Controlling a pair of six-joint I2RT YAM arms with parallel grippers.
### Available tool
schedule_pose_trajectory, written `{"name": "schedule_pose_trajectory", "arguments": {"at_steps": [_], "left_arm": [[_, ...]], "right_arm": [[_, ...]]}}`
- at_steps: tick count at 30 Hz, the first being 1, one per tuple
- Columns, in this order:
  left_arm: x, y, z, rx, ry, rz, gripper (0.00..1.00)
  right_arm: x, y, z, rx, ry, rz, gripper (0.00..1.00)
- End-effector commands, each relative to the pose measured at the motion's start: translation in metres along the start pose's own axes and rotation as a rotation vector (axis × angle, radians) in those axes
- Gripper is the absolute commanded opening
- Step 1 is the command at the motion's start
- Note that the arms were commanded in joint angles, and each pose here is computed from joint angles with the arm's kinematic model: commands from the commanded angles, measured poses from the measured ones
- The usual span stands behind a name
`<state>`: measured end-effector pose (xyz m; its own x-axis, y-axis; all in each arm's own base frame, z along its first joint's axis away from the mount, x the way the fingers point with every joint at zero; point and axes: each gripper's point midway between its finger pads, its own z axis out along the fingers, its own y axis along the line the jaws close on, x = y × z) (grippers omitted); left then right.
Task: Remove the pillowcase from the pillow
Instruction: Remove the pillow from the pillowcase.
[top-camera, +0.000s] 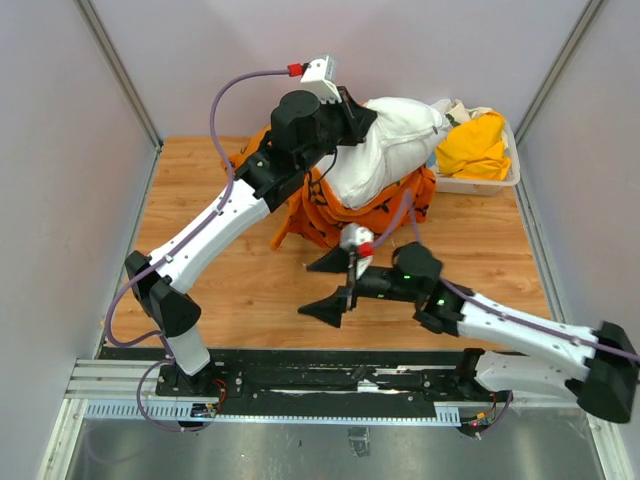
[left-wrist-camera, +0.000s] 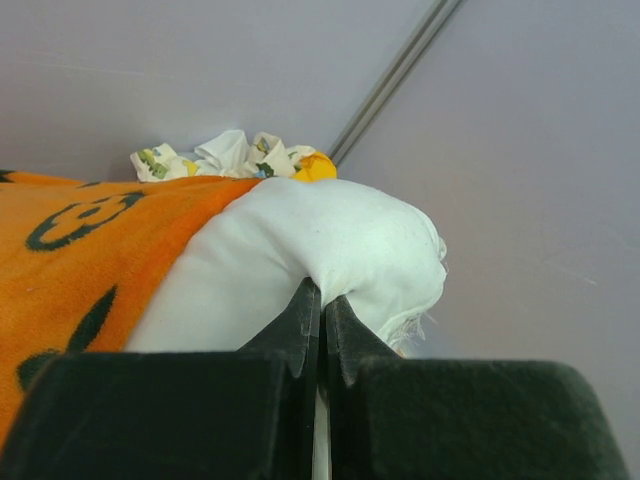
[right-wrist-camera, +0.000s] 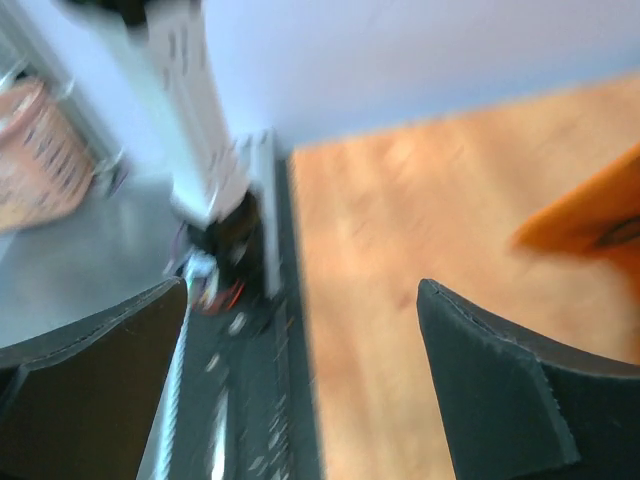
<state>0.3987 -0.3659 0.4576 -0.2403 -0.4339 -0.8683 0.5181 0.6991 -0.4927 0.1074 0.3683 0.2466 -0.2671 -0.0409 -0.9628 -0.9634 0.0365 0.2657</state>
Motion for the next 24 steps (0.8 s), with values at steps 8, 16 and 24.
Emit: {"name": "schedule_pose_trajectory", "arguments": {"at_steps": [8,16,24], "left_arm": [[-0.065,-0.043,-0.031,0.159,-0.163,-0.076,0.0],[-0.066,-0.055,-0.046,0.216,-0.135,-0.094,0.0],[-0.069,-0.045,-0.05,0.169,-0.143,-0.044,0.0]], "right_arm": [[-0.152,-0.06,-0.065,0.505,-0.261,-0.489,0.98],[-0.187,-0.105,-0.063,0.574,-0.266,-0.52,0.98],[-0.131,-0.132,-0.049,0.471,-0.204,-0.364,0.98]]}}
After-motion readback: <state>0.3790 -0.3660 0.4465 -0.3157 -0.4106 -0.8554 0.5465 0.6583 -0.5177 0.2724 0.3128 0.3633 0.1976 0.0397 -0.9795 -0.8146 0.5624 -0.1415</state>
